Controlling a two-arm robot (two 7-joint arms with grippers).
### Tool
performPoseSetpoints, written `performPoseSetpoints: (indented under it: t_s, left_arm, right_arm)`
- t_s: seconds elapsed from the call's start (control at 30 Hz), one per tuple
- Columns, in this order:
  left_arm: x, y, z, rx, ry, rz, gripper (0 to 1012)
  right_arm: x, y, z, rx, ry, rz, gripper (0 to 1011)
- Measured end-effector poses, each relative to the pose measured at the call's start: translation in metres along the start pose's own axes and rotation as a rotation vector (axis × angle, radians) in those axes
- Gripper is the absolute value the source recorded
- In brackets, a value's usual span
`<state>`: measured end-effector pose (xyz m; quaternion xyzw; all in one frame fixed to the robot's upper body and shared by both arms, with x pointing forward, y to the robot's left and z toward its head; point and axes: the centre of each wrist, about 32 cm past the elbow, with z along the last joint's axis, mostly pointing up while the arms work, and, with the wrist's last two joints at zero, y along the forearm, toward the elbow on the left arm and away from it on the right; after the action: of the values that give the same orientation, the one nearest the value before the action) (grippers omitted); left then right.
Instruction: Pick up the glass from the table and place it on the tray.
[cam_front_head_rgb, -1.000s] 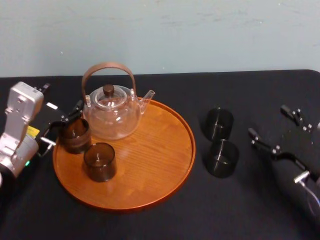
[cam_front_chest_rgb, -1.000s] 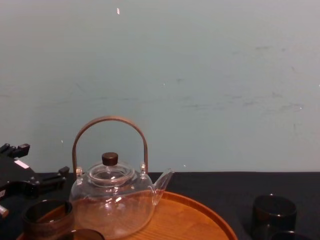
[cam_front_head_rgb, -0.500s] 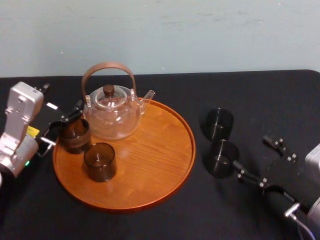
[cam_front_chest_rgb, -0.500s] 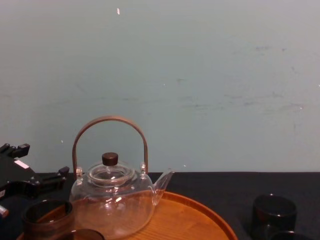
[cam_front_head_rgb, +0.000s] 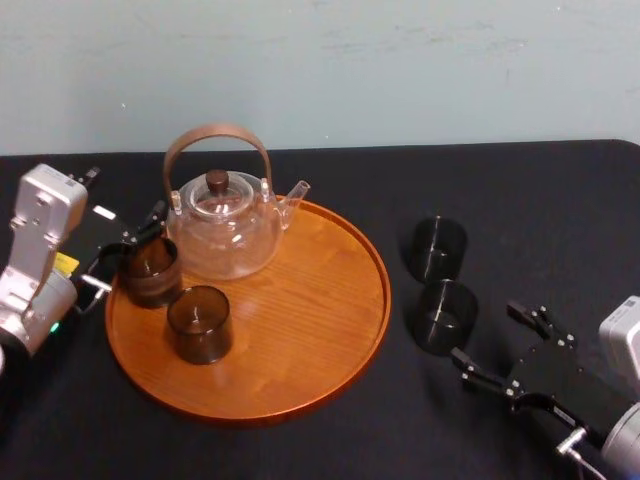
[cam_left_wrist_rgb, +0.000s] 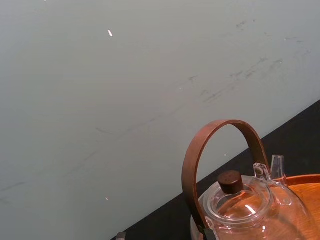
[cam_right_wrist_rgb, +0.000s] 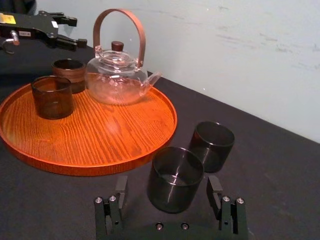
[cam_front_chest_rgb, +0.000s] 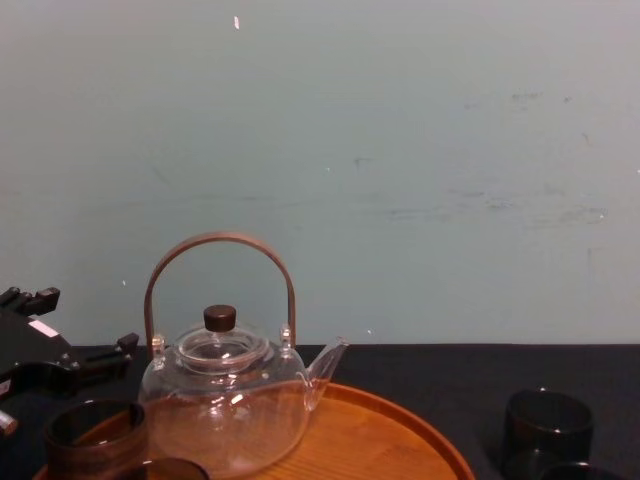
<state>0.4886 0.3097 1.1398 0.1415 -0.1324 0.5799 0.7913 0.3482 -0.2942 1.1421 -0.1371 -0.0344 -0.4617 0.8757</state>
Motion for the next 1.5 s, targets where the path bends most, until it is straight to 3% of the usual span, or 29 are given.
performPoseSetpoints:
  t_s: [0.37,0.77,1.5]
  left_arm:
    - [0.0000,0.000,0.000,0.000,0.000,0.000,1001]
    - [0.0000,0.000,0.000,0.000,0.000,0.000,1001]
    - [0.0000,0.000,0.000,0.000,0.000,0.000,1001]
  right_arm:
    - [0.0036,0.005,-0.004,-0.037,0.037,-0.022,1002]
    - [0.0074,0.014,-0.008,-0.066,0.032,-0.042,1002]
    - [0.0176,0.051,-0.012,-0.099,0.057,0.005,1002]
